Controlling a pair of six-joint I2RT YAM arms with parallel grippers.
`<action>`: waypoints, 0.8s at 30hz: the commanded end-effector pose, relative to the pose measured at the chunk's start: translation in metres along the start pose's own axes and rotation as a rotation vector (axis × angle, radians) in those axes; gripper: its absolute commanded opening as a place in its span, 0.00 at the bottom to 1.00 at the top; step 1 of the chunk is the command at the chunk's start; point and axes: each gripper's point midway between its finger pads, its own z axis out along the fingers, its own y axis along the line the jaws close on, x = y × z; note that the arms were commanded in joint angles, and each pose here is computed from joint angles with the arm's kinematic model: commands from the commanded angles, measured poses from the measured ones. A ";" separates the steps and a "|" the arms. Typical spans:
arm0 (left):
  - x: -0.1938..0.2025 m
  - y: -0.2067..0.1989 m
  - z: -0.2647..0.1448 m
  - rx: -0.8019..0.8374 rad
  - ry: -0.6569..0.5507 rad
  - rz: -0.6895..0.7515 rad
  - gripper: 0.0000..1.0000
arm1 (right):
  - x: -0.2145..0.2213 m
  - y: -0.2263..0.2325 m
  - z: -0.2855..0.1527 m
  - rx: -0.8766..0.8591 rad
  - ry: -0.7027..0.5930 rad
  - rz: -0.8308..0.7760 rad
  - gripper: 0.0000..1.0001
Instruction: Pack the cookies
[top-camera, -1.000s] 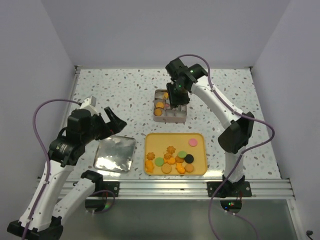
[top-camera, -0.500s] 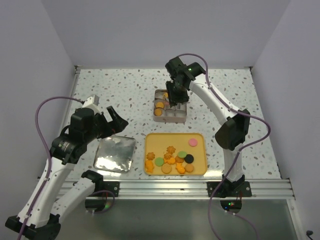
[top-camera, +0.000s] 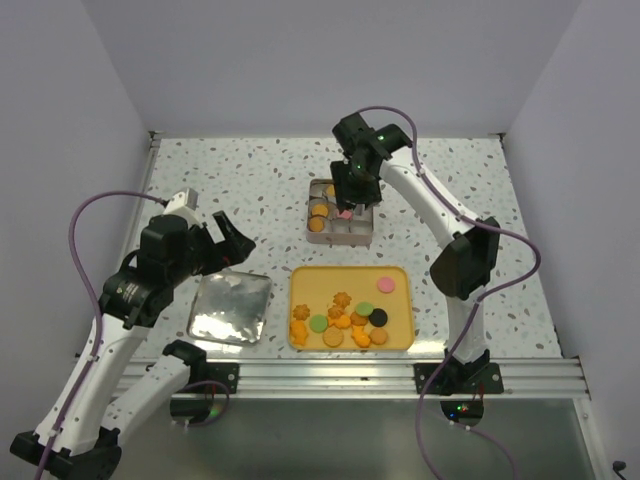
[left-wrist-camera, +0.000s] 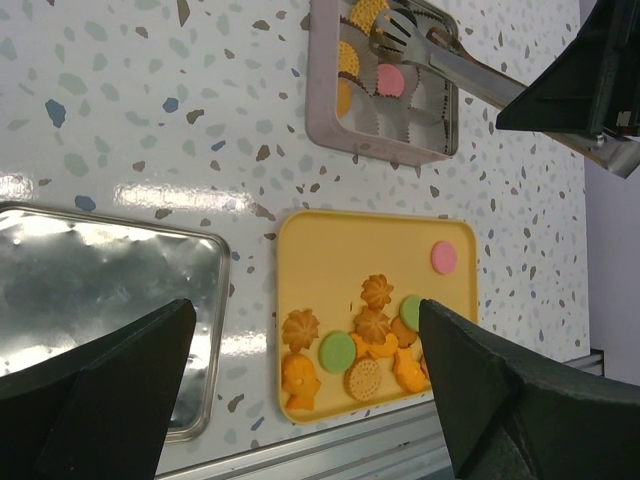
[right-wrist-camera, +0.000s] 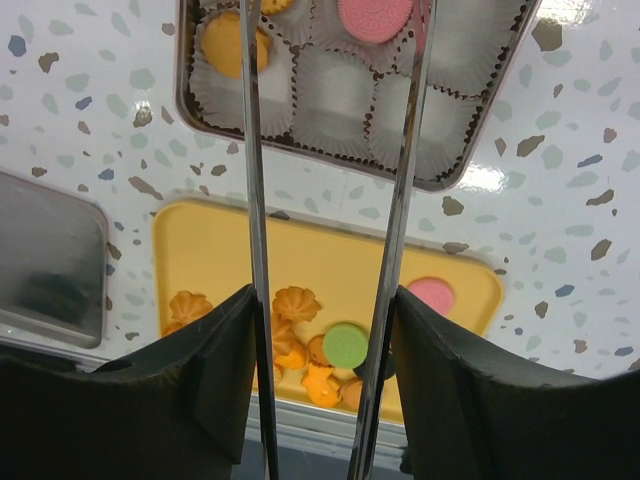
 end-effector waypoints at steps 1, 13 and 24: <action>-0.021 -0.014 -0.008 0.044 -0.075 0.031 1.00 | -0.014 -0.003 -0.016 -0.006 -0.076 0.008 0.56; -0.028 -0.012 -0.017 0.026 -0.104 0.028 1.00 | 0.014 -0.013 -0.062 -0.050 -0.120 0.046 0.53; -0.029 -0.004 -0.020 -0.012 -0.133 -0.031 1.00 | 0.097 -0.036 -0.091 -0.101 -0.074 0.045 0.42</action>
